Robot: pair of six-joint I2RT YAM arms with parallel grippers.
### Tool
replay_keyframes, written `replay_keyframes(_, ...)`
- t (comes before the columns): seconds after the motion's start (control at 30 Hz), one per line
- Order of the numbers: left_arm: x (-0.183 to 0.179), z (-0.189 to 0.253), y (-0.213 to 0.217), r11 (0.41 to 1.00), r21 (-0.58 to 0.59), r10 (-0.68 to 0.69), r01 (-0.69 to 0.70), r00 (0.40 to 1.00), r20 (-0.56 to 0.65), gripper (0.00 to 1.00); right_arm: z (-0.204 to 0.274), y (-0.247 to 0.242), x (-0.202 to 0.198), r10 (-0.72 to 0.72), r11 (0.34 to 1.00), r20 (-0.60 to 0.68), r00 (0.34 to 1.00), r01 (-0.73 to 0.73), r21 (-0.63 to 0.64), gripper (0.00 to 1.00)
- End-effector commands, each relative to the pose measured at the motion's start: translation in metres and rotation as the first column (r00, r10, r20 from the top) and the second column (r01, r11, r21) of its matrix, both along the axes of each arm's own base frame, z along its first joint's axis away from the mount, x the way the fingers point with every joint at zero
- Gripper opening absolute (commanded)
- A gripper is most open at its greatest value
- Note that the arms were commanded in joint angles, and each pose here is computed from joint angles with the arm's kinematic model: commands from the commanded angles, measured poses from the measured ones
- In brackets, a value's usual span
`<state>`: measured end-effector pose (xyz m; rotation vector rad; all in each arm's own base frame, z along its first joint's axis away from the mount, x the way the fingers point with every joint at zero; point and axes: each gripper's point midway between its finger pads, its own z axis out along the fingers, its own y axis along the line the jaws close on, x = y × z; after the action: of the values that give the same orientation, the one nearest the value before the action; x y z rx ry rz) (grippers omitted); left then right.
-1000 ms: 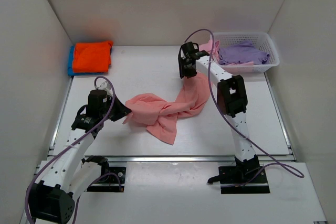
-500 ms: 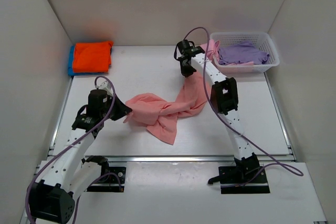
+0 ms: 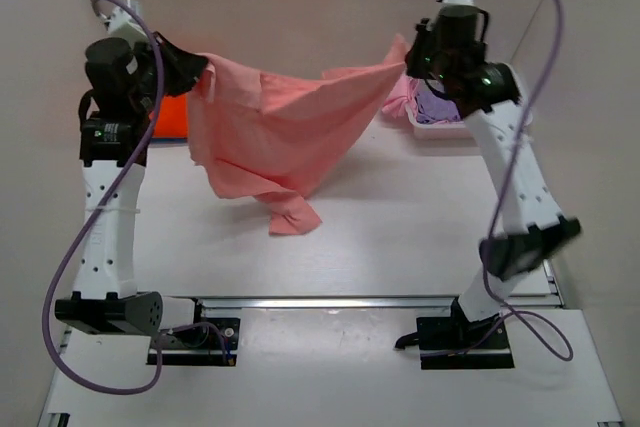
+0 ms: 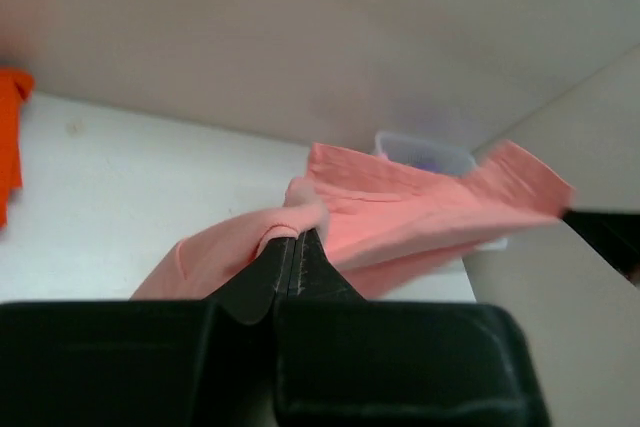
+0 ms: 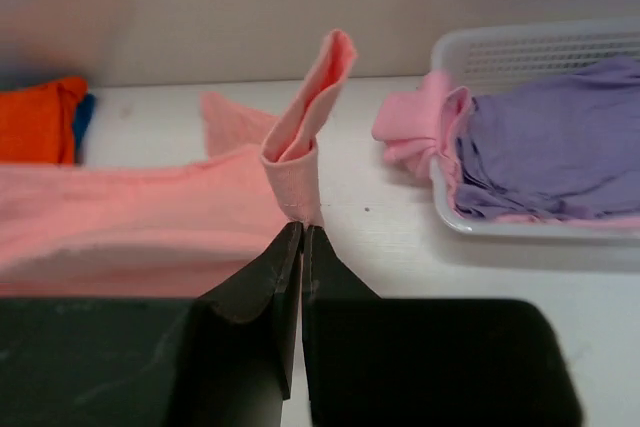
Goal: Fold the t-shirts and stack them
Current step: Flatten out the tshirt
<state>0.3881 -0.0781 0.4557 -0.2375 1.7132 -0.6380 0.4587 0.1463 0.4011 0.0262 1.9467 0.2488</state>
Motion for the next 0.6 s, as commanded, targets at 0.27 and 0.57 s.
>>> replay_keyframes(0.27, -0.096, 0.087, 0.056, 0.947, 0.083, 0.285, -0.310, 0.931, 0.227, 0.00, 0.056, -0.061, -0.139, 0.002, 0.979, 0.302, 0.953, -0.064, 0.195, 0.00)
replay_keyframes(0.57, -0.082, 0.078, 0.054, 0.934, 0.142, 0.293, -0.327, 0.931, 0.217, 0.00, 0.016, -0.044, -0.116, 0.082, 0.965, 0.187, 0.979, -0.125, 0.230, 0.00)
